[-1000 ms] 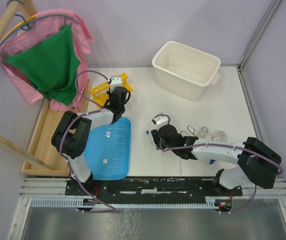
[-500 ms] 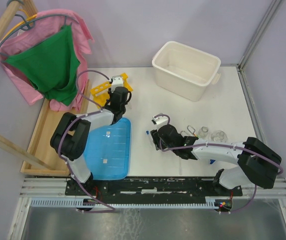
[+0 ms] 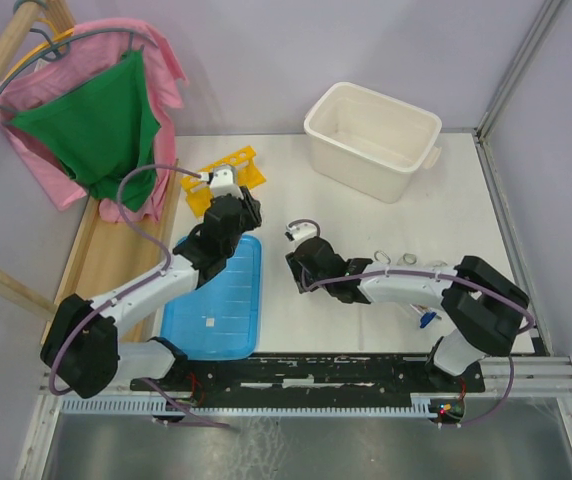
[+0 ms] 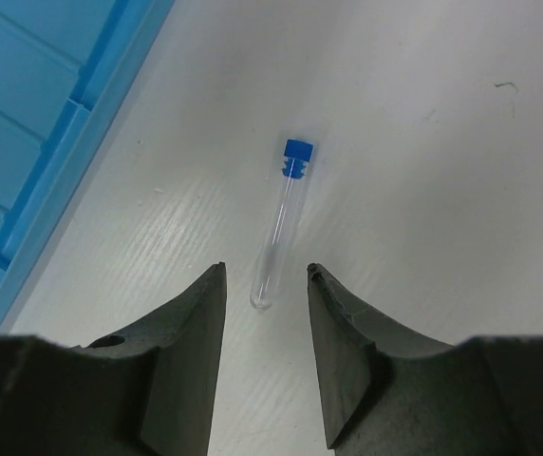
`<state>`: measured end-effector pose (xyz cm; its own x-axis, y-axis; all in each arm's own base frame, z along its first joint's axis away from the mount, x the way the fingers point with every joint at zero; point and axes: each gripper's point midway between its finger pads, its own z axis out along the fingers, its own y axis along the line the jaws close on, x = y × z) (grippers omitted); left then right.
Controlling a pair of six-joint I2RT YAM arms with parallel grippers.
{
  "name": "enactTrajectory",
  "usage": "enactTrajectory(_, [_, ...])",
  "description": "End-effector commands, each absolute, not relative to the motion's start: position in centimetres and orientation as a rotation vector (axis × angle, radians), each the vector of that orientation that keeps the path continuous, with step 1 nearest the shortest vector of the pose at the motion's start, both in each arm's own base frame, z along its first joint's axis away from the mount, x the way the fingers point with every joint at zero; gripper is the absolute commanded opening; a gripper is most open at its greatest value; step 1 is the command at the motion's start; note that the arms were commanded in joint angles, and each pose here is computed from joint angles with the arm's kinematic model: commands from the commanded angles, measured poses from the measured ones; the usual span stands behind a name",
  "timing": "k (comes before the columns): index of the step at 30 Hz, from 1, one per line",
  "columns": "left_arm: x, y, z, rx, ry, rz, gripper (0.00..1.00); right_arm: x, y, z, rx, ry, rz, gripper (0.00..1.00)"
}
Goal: Organize the chemistry lab equipment
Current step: Insert the test tube into the slot of the test tube rack, then pick up the test tube at the center of the board.
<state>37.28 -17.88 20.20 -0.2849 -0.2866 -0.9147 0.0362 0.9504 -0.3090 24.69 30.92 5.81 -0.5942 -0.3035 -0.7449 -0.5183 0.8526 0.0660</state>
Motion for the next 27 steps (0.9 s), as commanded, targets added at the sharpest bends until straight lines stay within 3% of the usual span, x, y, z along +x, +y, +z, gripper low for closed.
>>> enactTrajectory(1, [33.9, -19.0, 15.8, -0.22, 1.98, -0.432, 0.4, 25.0, 32.0, 6.1, -0.576, 2.283, 0.37, 0.47])
enactTrajectory(27, [29.9, -19.0, 13.0, -0.248, 2.044, -0.572, 0.4, 24.3, 31.0, 1.6, -0.567, 2.393, 0.283, 0.31])
